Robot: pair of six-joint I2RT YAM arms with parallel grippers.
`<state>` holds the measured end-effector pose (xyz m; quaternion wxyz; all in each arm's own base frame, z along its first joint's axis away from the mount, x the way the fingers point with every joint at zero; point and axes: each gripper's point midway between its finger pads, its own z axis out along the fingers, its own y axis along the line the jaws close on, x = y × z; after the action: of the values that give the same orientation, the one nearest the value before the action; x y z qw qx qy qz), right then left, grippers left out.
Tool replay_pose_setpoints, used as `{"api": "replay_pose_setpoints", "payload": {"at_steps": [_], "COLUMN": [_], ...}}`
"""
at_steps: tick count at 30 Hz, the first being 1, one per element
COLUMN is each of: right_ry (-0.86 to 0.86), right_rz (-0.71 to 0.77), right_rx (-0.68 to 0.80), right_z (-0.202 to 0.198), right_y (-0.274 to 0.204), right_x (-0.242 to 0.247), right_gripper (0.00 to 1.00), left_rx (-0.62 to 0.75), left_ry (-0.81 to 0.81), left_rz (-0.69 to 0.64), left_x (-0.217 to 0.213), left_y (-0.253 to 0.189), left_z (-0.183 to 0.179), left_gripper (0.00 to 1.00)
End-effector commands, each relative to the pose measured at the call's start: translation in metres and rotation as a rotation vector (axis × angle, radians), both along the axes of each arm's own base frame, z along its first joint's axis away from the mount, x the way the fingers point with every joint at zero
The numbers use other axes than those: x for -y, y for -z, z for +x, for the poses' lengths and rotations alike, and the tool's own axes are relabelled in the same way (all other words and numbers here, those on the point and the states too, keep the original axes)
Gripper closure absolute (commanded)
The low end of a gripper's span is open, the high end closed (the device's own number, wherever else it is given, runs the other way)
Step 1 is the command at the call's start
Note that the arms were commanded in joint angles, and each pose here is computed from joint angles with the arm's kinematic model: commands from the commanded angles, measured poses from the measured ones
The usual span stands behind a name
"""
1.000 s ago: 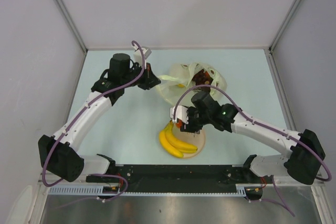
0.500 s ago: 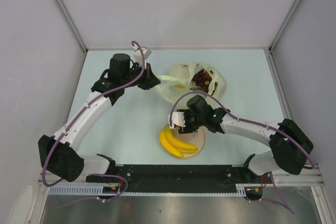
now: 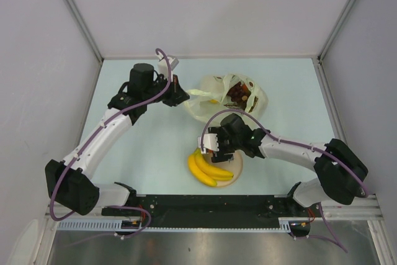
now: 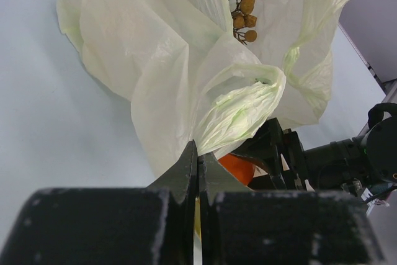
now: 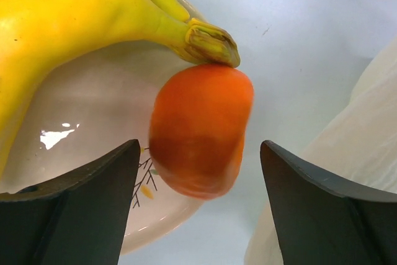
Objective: Take the fake fruits out of the plastic bag
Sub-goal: Place the fake fruit on the plate, then adjust the fake fruit on the plate.
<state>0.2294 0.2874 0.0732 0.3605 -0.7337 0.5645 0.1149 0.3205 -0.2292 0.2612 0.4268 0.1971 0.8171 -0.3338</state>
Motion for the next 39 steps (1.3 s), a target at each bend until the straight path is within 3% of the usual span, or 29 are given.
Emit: {"api": "replay_pose_setpoints", "payload": {"at_steps": [1,15,19,25,39], "right_ry": [-0.004,0.048,0.082,0.115,0.068], "right_rz": [0.024,0.070,0.030,0.006,0.034], "right_rx": [-0.002,-0.013,-0.059,-0.102,-0.104], "right_z": [0.000,0.000,0.003,0.012,0.013], "right_y": [-0.001,-0.035,-0.017,0.002,0.000], "right_x": [0.000,0.027,0.033,0.037,0.017], "right_gripper": [0.16,0.13,0.21,0.44,0.49], "left_rx": [0.054,0.059,0.055,0.063,0.070], "left_ry": [0.001,0.002,0.001,0.002,-0.006], "left_rz": [-0.008,-0.005,-0.005,-0.005,0.005], "left_x": [0.002,0.003,0.003,0.004,0.002], "left_y": [-0.018,-0.019,-0.018,-0.022,-0.022], "left_z": [0.004,0.007,0.008,0.010,0.010], "left_gripper": [1.00,1.00,1.00,1.00,0.99]}}
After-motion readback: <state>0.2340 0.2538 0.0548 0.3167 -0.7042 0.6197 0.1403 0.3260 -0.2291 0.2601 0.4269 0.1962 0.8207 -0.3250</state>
